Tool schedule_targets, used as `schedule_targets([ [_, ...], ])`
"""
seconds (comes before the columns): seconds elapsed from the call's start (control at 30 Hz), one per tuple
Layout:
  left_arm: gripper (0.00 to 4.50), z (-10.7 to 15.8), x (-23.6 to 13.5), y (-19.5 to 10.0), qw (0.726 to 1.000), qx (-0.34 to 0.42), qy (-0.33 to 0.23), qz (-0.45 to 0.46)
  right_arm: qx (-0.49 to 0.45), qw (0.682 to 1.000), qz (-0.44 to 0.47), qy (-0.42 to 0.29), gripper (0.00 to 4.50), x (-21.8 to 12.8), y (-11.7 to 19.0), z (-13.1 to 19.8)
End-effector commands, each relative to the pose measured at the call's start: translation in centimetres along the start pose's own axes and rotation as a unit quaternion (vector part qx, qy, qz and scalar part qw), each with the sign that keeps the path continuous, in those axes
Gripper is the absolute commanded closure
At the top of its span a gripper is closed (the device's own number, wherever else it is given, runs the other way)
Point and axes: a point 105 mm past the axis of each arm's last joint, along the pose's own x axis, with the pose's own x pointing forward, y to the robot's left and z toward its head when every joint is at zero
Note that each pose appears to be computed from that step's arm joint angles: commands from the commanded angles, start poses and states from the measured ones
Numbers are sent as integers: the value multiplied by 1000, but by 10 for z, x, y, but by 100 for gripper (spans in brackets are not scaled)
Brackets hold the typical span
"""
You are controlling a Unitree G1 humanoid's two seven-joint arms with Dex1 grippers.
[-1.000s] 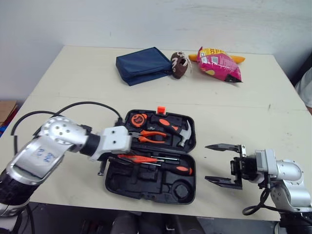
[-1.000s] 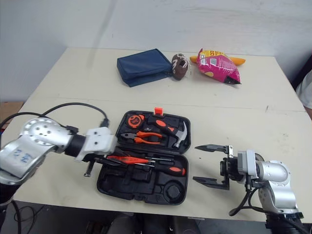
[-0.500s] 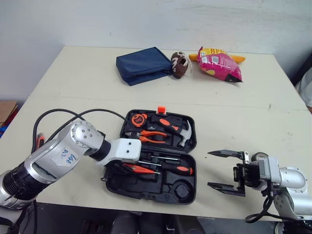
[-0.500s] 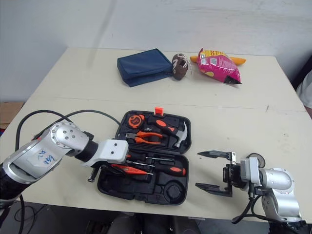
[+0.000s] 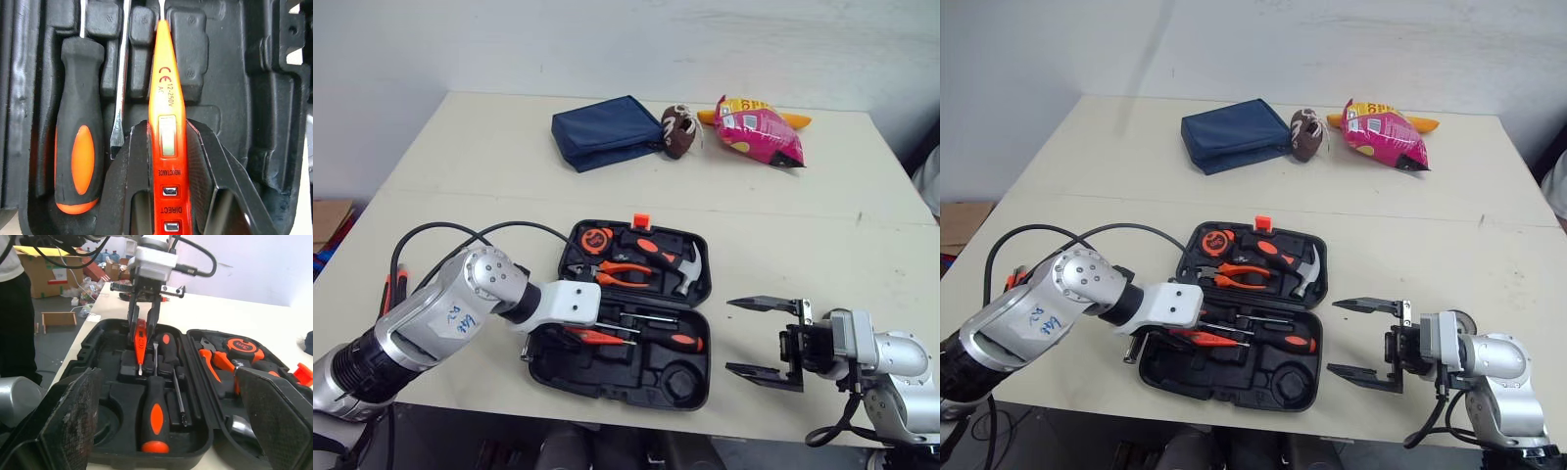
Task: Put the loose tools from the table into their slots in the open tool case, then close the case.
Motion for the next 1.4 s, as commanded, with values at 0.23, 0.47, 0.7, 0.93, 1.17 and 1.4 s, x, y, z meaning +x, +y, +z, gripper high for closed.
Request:
schedule_targets([
  [0.23,419,-9,3,-4,1000,-9,23,-10,-15,1000,-1,-5,0,4,-3,9],
  [0.47,419,-9,3,-1,1000,4,25,-1,-15,1000,-2,-6,0,6,-3,10],
  [0.7,419,-7,2,4,1000,10,23,10,-16,1000,-3,-7,0,8,-4,10],
  [0.93,224,3,2,3,999,30,3,21,-13,1000,-1,-9,0,8,-4,11],
  [1.17,185,11,-18,-5,999,34,-2,12,-2,1000,6,-7,0,8,-3,10],
  [1.4,185,26,-45,2,995,23,-85,49,6,1000,7,-7,0,9,-2,10],
])
